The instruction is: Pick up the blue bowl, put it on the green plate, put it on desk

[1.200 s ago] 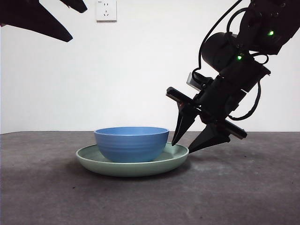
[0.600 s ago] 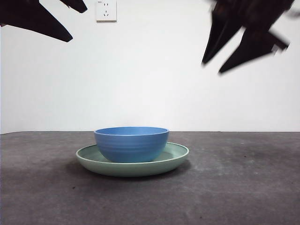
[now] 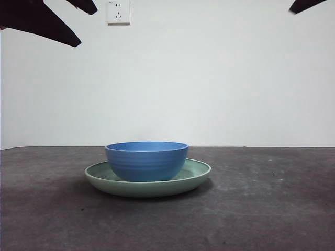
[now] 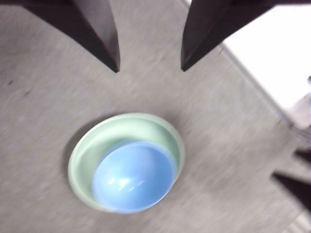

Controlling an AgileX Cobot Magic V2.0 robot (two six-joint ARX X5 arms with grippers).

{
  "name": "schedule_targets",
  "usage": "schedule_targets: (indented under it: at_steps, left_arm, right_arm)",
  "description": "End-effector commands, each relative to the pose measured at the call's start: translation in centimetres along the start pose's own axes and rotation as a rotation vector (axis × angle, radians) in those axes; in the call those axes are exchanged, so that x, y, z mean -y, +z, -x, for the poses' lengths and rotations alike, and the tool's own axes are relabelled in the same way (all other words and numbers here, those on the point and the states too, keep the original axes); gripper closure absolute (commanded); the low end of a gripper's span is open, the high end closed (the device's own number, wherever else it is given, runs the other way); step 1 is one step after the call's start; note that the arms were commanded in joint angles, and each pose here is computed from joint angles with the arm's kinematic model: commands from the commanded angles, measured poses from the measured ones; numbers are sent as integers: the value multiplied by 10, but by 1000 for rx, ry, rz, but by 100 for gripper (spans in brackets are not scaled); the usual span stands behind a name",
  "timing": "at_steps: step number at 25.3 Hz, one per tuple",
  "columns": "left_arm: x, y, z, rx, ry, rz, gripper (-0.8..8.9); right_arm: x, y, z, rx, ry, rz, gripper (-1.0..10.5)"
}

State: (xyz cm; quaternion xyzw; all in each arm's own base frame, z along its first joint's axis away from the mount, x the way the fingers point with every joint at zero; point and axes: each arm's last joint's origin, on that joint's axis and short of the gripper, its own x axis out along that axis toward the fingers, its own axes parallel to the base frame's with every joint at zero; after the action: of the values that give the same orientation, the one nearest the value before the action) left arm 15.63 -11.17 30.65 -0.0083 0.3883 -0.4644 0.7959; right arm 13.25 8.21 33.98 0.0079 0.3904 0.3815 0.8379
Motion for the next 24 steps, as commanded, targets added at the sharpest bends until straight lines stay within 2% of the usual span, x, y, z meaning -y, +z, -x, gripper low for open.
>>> schedule_targets:
  at_steps: [1, 7, 21, 24]
  left_arm:
    - [2, 3, 1, 10, -5, -14, 564]
    - [2, 3, 1, 10, -5, -10, 564]
    - [2, 3, 1, 9, -5, -10, 567]
    - [2, 3, 1, 8, -5, -10, 617]
  right_arm:
    - [-6, -1, 7, -3, 20, 45, 746]
    - [-10, -5, 11, -4, 57, 63, 746]
    - [-10, -5, 11, -7, 57, 61, 746]
    - [-10, -5, 11, -12, 56, 59, 760]
